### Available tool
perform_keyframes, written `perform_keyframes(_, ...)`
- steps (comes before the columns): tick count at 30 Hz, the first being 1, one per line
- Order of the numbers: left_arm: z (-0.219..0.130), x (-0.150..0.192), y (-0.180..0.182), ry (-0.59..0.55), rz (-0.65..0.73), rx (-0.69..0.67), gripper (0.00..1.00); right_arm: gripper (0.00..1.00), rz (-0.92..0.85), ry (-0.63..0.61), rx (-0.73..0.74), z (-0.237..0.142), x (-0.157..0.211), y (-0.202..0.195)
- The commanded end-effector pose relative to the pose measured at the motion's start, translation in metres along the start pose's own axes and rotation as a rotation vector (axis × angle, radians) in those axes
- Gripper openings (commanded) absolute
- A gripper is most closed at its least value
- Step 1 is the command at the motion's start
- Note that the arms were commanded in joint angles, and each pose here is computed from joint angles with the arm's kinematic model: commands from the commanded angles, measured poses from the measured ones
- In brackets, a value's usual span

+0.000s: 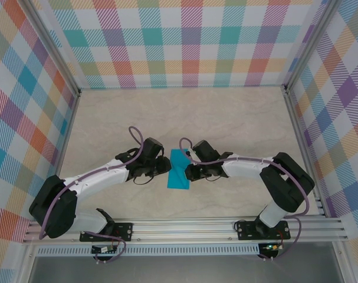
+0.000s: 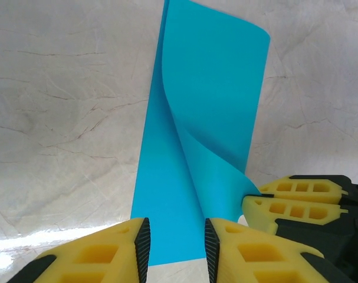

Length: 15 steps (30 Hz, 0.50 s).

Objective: Fold a paper plane with a square sheet of paper (pick it up from the middle)
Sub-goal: Fold the triangle a second time at the center of the table.

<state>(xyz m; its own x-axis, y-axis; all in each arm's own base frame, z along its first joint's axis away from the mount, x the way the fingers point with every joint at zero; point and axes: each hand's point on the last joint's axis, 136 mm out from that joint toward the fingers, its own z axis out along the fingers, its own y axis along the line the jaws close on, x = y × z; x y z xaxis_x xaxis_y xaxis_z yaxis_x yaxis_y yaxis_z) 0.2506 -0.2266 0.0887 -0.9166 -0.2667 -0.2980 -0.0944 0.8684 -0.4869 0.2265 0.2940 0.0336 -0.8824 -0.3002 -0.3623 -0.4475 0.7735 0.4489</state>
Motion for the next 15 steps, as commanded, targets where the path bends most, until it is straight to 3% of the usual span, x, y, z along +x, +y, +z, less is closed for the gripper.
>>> perform_keyframes(1,0.0023,0.0038,-0.0020,0.008,-0.011,0.022,0.32,0.11,-0.033,0.020,-0.001,-0.0003,-0.0054,0.0000)
perform_keyframes(15,0.0105,0.0045,-0.0075,0.022,-0.017,0.047,0.30,0.11,-0.069,0.050,-0.015,0.0042,-0.0129,-0.0027)
